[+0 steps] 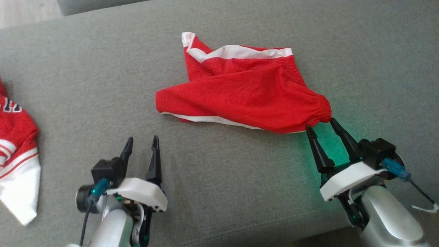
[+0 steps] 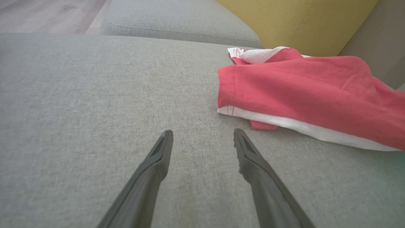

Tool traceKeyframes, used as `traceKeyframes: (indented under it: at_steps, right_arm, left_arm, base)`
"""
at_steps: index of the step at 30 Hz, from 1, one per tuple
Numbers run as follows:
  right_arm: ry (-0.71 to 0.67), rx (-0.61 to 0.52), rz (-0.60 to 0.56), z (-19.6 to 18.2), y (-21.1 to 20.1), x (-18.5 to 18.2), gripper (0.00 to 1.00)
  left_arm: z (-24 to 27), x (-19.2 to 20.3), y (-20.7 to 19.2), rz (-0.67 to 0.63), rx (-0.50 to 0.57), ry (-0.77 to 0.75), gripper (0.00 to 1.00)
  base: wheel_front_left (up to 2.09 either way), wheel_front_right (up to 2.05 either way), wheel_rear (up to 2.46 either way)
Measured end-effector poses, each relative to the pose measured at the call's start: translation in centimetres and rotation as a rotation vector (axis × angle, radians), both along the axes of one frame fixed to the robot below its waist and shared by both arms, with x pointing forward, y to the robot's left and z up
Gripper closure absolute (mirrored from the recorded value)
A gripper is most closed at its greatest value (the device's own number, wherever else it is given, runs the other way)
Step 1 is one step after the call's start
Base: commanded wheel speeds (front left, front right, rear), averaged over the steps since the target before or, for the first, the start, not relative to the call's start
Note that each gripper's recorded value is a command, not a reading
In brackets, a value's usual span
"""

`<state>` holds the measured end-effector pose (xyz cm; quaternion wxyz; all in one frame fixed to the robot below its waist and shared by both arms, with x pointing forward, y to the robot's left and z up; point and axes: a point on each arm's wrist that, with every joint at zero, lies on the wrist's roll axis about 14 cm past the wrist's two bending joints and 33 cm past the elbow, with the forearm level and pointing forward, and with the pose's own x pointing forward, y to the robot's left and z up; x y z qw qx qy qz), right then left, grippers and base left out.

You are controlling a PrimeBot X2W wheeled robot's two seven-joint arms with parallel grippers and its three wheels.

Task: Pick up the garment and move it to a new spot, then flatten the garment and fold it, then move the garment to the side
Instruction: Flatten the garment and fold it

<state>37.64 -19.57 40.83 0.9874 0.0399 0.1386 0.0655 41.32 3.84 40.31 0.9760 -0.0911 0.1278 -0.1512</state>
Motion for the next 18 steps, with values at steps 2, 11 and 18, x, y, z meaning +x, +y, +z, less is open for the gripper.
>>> traceKeyframes:
  at_steps: [2,11,18]
  right_arm:
    - [-0.004,0.012,0.003,0.1,0.2,0.2,0.00]
    - [0.013,0.011,-0.001,-0.2,-0.6,1.2,0.00]
    - [-0.001,-0.001,0.052,0.3,0.4,2.8,1.00]
  left_arm:
    - [0.0,-0.5,0.3,0.006,-0.001,0.003,0.00]
    - [0.4,-1.2,0.6,0.010,0.003,-0.004,0.00]
    - [0.3,-1.1,0.9,0.018,0.001,-0.002,0.00]
  base:
    - [0.00,0.00,0.00]
    - [0.00,0.00,0.00]
    - [0.00,0.00,0.00]
